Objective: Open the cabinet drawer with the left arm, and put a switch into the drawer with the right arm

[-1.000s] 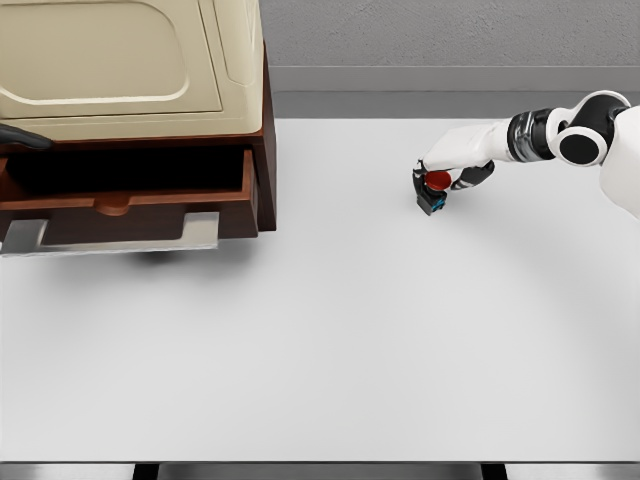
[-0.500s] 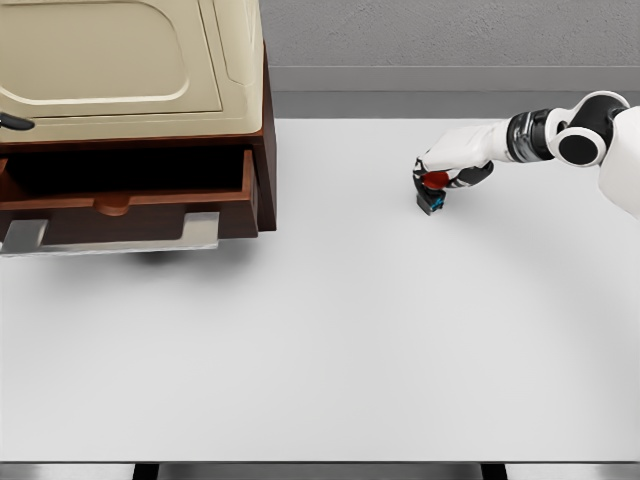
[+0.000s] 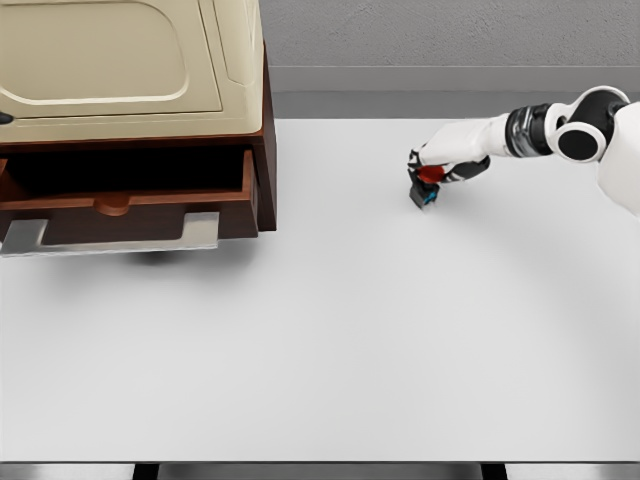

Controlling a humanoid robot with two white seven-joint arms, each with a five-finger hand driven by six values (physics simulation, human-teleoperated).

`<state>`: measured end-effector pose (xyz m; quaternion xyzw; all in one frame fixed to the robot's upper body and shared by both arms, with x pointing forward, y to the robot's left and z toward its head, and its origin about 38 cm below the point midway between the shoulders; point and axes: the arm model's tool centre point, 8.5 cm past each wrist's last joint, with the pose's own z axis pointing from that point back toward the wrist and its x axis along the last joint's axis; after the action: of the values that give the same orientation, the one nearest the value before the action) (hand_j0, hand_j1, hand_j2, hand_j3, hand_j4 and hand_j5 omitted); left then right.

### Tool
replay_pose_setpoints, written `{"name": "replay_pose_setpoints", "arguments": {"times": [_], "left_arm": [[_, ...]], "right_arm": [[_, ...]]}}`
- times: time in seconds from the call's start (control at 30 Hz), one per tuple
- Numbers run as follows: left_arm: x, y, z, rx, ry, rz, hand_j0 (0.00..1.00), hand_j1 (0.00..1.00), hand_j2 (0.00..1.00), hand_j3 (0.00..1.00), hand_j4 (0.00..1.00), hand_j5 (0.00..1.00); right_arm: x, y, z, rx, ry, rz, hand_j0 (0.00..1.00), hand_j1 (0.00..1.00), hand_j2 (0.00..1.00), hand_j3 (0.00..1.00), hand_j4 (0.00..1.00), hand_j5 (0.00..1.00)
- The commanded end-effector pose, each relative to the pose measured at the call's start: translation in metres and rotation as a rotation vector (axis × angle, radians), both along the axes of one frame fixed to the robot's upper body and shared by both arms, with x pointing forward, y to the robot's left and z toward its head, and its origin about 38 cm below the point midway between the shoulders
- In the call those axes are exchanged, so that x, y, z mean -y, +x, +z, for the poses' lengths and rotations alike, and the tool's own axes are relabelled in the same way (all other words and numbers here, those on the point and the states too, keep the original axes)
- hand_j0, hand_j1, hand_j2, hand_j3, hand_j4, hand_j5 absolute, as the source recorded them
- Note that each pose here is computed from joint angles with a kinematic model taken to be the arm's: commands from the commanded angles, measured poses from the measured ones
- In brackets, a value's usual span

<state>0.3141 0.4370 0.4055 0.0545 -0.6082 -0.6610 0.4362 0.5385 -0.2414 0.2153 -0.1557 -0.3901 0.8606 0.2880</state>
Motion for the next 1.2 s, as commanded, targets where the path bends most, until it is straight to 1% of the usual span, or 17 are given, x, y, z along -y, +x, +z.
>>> {"name": "replay_pose_setpoints", "arguments": {"times": [0.0,0.07,0.1,0.23,0.3,0.37,0.43,0.47,0.5,0.53,0.57,0.67,0.73,0.77,0.9,0.97,1.17], "left_arm": [[-0.001,0.000,0.002,0.002,-0.005,0.007,1.00,1.00,1.00,1.00,1.00,1.00],[-0.001,0.000,0.002,0.002,-0.005,0.007,1.00,1.00,1.00,1.00,1.00,1.00],[-0.001,0.000,0.002,0.002,-0.006,0.006,1.00,1.00,1.00,1.00,1.00,1.00],[-0.001,0.000,0.002,0.002,-0.008,0.005,1.00,1.00,1.00,1.00,1.00,1.00],[-0.001,0.000,0.002,0.002,-0.008,0.005,1.00,1.00,1.00,1.00,1.00,1.00],[0.000,0.000,0.002,0.001,-0.009,0.004,1.00,1.00,1.00,1.00,1.00,1.00],[0.000,0.000,0.002,0.001,-0.009,0.004,1.00,1.00,1.00,1.00,1.00,1.00],[0.000,0.000,0.002,0.001,-0.009,0.002,1.00,1.00,1.00,1.00,1.00,1.00],[0.000,0.000,0.002,0.001,-0.009,0.002,1.00,1.00,1.00,1.00,1.00,1.00],[0.000,0.000,0.002,0.001,-0.009,0.002,1.00,1.00,1.00,1.00,1.00,1.00],[0.001,0.000,0.002,0.001,-0.009,0.001,1.00,1.00,1.00,1.00,1.00,1.00],[0.001,0.000,0.001,0.001,-0.009,0.001,1.00,1.00,1.00,1.00,1.00,1.00],[0.000,0.000,0.002,0.001,-0.008,0.003,1.00,1.00,1.00,1.00,1.00,1.00],[0.000,0.000,0.001,0.000,-0.008,0.004,1.00,1.00,1.00,1.00,1.00,1.00],[0.000,0.000,0.001,-0.002,-0.009,0.004,1.00,1.00,1.00,1.00,1.00,1.00],[0.000,0.000,0.001,-0.002,-0.009,0.004,1.00,1.00,1.00,1.00,1.00,1.00],[0.000,0.000,0.001,-0.001,-0.008,0.004,1.00,1.00,1.00,1.00,1.00,1.00]], "right_arm": [[-0.010,0.001,0.004,0.001,0.035,0.008,0.41,0.41,0.41,0.41,0.41,0.41],[-0.017,0.001,0.008,0.005,0.051,0.023,0.41,0.41,0.41,0.41,0.41,0.41],[-0.022,0.002,0.016,0.019,0.055,0.037,0.41,0.41,0.41,0.41,0.41,0.41],[-0.034,-0.003,0.029,0.041,0.077,0.082,0.42,0.42,0.42,0.42,0.42,0.42],[-0.047,-0.008,0.038,0.064,0.084,0.129,0.42,0.42,0.42,0.42,0.42,0.42],[-0.060,-0.014,0.047,0.065,0.117,0.171,0.42,0.42,0.42,0.42,0.42,0.42],[-0.075,-0.024,0.054,0.084,0.124,0.230,0.43,0.43,0.43,0.43,0.43,0.43],[-0.078,-0.026,0.055,0.086,0.127,0.239,0.43,0.43,0.43,0.43,0.43,0.43],[-0.082,-0.028,0.057,0.077,0.145,0.252,0.43,0.43,0.43,0.43,0.43,0.43],[-0.090,-0.033,0.062,0.076,0.136,0.284,0.43,0.43,0.43,0.43,0.43,0.43],[-0.096,-0.036,0.065,0.064,0.144,0.307,0.43,0.43,0.43,0.43,0.43,0.43],[-0.107,-0.042,0.081,0.079,0.164,0.348,0.43,0.43,0.43,0.43,0.43,0.43],[-0.118,-0.050,0.086,0.081,0.155,0.393,0.43,0.43,0.43,0.43,0.43,0.43],[-0.124,-0.055,0.093,0.092,0.159,0.420,0.43,0.43,0.43,0.43,0.43,0.43],[-0.130,-0.058,0.114,0.106,0.194,0.442,0.43,0.43,0.43,0.43,0.43,0.43],[-0.132,-0.057,0.129,0.123,0.206,0.448,0.43,0.43,0.43,0.43,0.43,0.43],[-0.140,-0.058,0.148,0.151,0.213,0.468,0.43,0.43,0.43,0.43,0.43,0.43]]}}
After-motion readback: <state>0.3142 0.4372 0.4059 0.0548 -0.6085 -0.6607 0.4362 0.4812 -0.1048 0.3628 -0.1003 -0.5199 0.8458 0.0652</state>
